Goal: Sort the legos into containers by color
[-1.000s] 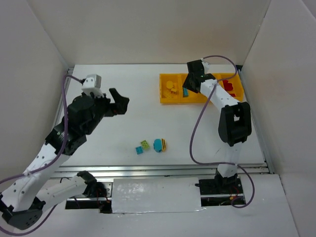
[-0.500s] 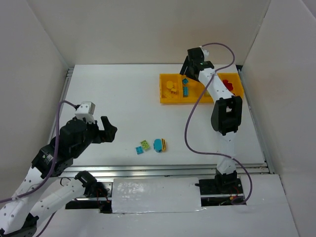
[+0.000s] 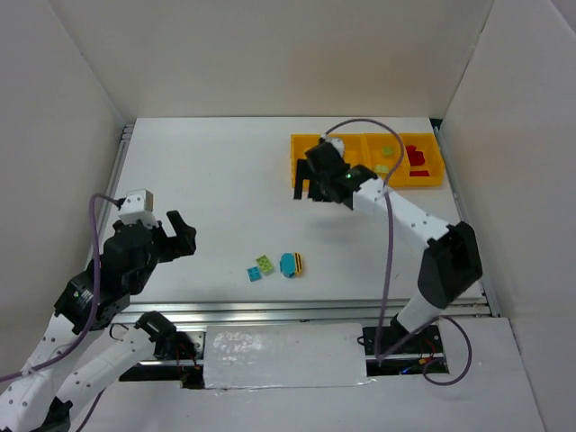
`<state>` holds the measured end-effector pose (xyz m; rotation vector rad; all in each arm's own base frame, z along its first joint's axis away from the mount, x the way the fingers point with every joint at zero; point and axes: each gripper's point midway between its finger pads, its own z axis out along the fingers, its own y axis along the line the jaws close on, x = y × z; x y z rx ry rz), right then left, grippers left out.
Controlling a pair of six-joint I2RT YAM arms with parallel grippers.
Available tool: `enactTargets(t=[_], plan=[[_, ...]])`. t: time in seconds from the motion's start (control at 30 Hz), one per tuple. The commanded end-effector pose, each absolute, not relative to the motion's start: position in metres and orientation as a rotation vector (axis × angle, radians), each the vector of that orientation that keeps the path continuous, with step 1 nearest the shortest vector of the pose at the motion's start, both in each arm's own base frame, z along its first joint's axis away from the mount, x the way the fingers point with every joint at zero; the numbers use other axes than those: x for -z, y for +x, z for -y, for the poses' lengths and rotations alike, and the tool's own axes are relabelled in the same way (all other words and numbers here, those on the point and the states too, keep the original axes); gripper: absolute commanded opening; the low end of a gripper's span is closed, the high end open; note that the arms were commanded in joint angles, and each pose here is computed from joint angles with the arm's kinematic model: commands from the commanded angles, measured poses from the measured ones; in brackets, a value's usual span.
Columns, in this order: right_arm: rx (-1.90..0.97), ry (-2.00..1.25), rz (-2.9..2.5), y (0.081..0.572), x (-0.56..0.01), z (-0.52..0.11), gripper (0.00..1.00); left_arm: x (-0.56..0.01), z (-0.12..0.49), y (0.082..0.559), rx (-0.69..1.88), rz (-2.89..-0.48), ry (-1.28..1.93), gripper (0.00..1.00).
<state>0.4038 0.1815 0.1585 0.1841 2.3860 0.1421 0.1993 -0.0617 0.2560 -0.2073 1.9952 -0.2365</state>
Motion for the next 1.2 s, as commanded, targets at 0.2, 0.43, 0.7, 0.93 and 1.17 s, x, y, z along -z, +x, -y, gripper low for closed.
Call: enactTargets(t=[0.2,0.43,0.7,0.93,1.17], plan=[[-0.210,-0.014,-2.413,0.285,-0.124,-0.262,1.00,-0.260,0.056,0.203,0.246,-1.955,-0.276,1.00],[-0.223,-0.102,-2.482,0.251,-0.086,-0.277,0.99,-0.264,0.059,0.199,0.290,-1.933,-0.255,1.00],[-0.227,-0.165,-2.530,0.239,-0.063,-0.294,0.98,-0.265,0.061,0.198,0.304,-1.929,-0.247,1.00],[-0.186,-0.172,-2.574,0.232,-0.040,-0.287,0.89,-0.265,0.061,0.197,0.310,-1.924,-0.242,0.99],[-0.230,-0.221,-2.619,0.216,-0.025,-0.288,0.80,-0.264,0.063,0.198,0.309,-1.932,-0.233,1.00]])
